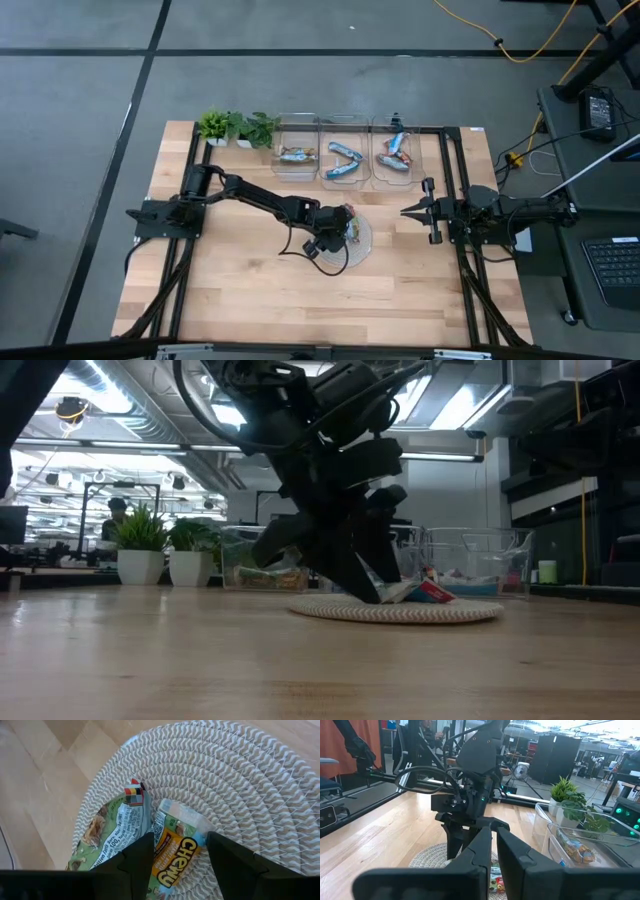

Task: Pick and place Granola Bars by type
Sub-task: Put the yellow granola bar into the left transparent bin

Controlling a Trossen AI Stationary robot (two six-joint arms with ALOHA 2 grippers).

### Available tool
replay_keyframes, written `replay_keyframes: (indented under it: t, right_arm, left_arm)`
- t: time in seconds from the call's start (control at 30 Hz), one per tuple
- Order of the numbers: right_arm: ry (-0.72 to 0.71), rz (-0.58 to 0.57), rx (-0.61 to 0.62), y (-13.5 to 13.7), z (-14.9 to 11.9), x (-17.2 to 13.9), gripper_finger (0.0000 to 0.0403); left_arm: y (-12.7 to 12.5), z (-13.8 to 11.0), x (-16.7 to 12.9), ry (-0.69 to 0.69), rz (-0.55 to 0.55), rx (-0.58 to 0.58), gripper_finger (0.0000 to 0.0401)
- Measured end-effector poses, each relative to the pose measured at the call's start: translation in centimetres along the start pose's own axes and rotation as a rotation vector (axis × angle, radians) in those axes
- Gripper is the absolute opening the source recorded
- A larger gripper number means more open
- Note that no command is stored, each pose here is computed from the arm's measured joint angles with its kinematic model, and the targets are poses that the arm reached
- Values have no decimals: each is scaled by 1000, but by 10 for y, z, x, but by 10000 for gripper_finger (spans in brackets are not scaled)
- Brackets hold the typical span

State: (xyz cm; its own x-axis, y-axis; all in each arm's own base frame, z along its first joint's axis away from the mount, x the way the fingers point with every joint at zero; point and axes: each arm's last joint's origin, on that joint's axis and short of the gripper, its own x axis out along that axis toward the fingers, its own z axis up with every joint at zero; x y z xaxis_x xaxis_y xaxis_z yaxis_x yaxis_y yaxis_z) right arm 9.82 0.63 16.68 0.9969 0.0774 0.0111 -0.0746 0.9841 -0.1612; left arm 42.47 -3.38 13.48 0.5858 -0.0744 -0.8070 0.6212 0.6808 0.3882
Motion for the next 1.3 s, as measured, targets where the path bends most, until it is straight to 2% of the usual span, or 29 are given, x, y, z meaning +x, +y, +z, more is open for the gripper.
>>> replay_keyframes:
  t: [0.5,0.7,0.77,0.93,1.03,1.2,1.3]
  right_arm:
    - [0,0,0,0,0,0,34]
    - [0,1,0,0,0,0,34]
    - [0,0,0,0,0,0,34]
    - [0,0,0,0,0,0,34]
    - [0,1,0,0,0,0,34]
    - [0,0,0,0,0,0,34]
    - [0,0,0,0,0,0,34]
  left_arm:
    - [0,0,-1,12,2,-20,106]
    - [2,9,-7,107,53,6,88]
    - [2,15,-17,138,79,32,84]
    - [5,34,-50,118,131,62,71]
    - [7,47,-81,85,181,72,63]
    - [10,65,-144,-50,261,48,57]
    - [12,70,-181,-177,266,-6,56]
